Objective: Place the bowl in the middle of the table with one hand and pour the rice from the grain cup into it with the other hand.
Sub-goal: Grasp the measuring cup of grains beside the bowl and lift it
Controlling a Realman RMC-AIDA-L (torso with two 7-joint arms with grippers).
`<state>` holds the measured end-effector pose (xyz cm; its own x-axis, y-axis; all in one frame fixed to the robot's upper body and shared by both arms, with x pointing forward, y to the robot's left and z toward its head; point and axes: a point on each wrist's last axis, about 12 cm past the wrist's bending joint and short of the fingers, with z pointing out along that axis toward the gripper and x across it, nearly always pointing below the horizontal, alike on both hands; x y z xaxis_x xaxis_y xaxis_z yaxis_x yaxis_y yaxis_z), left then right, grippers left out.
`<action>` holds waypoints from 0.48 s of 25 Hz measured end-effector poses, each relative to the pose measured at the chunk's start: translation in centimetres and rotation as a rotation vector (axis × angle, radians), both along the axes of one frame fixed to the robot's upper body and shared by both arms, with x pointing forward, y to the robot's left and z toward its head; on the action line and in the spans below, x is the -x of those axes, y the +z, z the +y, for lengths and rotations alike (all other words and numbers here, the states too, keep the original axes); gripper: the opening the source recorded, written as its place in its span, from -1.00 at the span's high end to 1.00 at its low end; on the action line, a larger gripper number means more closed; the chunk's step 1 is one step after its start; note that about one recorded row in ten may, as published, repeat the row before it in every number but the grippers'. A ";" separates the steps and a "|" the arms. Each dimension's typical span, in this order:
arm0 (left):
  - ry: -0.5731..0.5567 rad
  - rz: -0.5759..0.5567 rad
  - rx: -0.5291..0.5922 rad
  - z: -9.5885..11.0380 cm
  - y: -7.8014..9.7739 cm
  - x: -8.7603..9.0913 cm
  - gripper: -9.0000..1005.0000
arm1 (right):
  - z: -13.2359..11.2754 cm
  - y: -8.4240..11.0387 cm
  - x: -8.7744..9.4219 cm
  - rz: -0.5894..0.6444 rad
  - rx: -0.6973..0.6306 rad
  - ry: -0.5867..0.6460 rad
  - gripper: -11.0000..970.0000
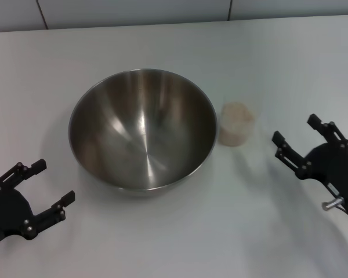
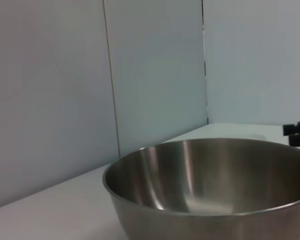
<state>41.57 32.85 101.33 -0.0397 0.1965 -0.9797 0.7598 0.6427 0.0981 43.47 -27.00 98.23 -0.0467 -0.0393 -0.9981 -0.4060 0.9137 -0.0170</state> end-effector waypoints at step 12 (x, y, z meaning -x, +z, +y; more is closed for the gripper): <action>-0.022 0.009 -0.008 -0.1 -0.1 0.1 -0.63 | 0.8 -0.3 -2.6 0.064 0.022 -0.021 -0.70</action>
